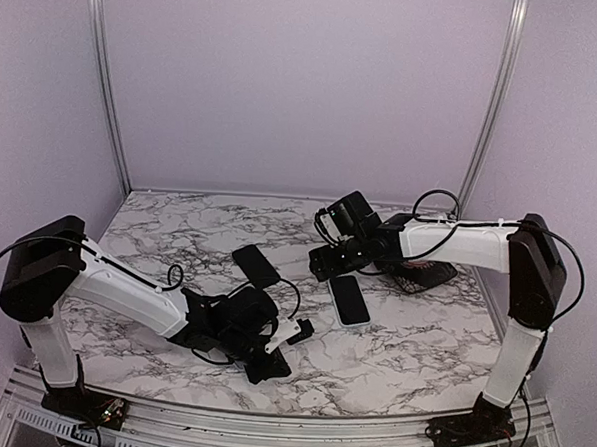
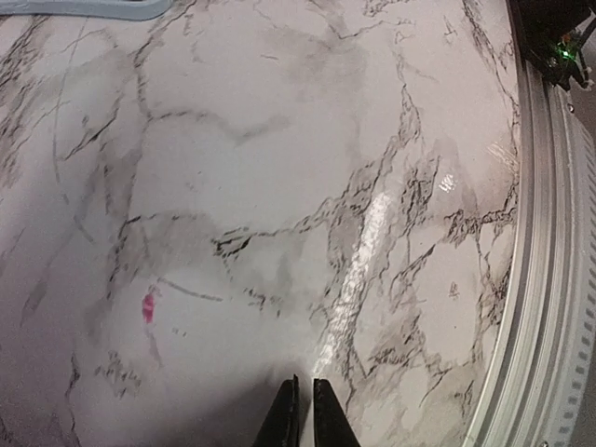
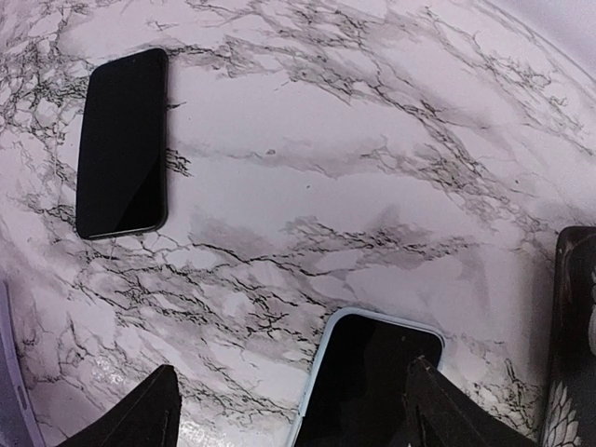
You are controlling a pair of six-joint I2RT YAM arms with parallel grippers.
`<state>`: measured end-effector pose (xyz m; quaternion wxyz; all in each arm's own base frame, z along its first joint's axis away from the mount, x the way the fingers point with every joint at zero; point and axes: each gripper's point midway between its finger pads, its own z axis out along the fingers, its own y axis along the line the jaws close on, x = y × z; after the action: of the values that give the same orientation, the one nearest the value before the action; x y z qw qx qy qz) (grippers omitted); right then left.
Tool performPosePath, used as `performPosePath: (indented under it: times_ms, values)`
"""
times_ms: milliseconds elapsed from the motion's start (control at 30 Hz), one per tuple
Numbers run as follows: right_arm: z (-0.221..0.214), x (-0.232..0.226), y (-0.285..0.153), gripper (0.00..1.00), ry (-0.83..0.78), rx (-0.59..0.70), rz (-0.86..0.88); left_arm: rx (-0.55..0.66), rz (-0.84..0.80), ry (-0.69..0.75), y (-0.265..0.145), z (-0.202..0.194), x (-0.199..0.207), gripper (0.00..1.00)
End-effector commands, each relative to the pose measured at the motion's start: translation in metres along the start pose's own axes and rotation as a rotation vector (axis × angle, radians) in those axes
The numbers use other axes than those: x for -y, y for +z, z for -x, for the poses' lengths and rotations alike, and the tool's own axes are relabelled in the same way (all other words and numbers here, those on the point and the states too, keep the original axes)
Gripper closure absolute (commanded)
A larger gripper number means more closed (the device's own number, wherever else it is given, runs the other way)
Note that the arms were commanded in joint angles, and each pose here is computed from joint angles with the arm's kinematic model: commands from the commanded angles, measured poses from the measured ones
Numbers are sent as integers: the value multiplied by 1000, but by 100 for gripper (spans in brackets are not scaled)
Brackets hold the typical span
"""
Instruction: Put the phone into the phone case
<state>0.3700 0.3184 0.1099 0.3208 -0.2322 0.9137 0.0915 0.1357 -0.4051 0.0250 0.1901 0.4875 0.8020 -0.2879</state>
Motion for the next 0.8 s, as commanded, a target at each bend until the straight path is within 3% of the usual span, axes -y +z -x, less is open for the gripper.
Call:
performPosePath:
  times_ms: [0, 167, 300, 533, 767]
  values:
    - [-4, 13, -12, 19, 18, 4, -39, -80, -44, 126, 18, 0, 25, 95]
    - [-9, 8, -15, 19, 29, 0, -4, 13, -26, 129, -4, 29, 33, 92]
    - [-12, -23, -12, 23, 3, 0, 97, 133, 170, 25, -50, 50, -5, 72]
    - [-28, -129, -10, 31, -141, -34, 339, 61, 705, -334, -140, -14, -120, 68]
    - [-65, -200, 12, 39, -207, -121, 447, 22, 809, -641, -169, -99, -149, 68]
